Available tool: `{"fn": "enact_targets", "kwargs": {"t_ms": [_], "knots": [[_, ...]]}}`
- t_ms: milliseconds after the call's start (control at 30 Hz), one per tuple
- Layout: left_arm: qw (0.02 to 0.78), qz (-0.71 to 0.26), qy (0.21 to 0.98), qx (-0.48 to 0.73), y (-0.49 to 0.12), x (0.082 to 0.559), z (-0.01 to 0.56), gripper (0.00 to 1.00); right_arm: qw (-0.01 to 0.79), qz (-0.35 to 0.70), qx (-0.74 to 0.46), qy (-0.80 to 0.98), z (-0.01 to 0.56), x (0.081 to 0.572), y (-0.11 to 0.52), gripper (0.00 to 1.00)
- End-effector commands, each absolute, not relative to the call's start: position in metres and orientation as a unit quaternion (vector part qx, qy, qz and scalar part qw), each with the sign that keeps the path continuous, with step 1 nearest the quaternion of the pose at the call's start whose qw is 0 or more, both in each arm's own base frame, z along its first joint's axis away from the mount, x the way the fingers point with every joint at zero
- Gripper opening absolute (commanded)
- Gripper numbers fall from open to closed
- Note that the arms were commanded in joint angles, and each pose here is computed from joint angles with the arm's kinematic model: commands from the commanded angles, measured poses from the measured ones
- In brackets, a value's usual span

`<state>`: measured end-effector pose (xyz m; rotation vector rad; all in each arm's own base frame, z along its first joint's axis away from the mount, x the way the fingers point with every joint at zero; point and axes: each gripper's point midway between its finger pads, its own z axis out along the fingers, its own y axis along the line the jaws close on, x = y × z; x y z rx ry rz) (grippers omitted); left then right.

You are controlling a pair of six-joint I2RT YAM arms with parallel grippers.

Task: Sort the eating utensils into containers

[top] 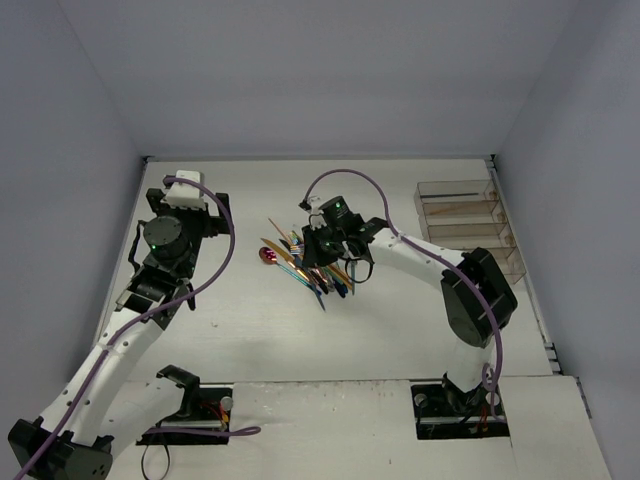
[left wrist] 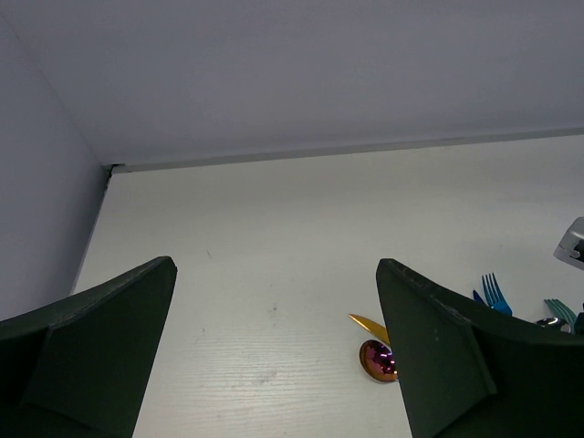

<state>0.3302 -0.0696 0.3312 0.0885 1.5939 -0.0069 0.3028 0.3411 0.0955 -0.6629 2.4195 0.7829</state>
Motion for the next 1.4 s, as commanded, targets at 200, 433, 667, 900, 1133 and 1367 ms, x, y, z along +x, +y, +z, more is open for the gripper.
{"fn": "enact_targets", "kwargs": {"t_ms": [200, 433, 667, 900, 1133, 1367], "knots": [[0.729, -0.007, 0.684, 0.033, -0.07, 0.331, 0.356, 0.9, 0.267, 0.364, -0.28, 0.847, 0.137, 0.295, 0.394, 0.0], [0.729, 0.0, 0.683, 0.028, -0.067, 0.331, 0.356, 0.9, 0.295, 0.359, -0.272, 0.843, 0.151, 0.312, 0.408, 0.0], [0.732, 0.001, 0.681, 0.019, -0.063, 0.329, 0.359, 0.9, 0.46, 0.192, -0.055, 0.865, 0.197, 0.403, 0.321, 0.0], [0.733, -0.003, 0.68, 0.015, -0.064, 0.328, 0.36, 0.9, 0.525, 0.065, 0.239, 0.814, 0.209, 0.456, 0.159, 0.0], [0.732, -0.003, 0.681, 0.016, -0.064, 0.328, 0.359, 0.9, 0.516, 0.025, 0.438, 0.736, 0.19, 0.484, 0.038, 0.0], [0.731, -0.007, 0.682, 0.016, -0.065, 0.329, 0.357, 0.9, 0.498, 0.026, 0.529, 0.687, 0.165, 0.507, -0.003, 0.0]]}}
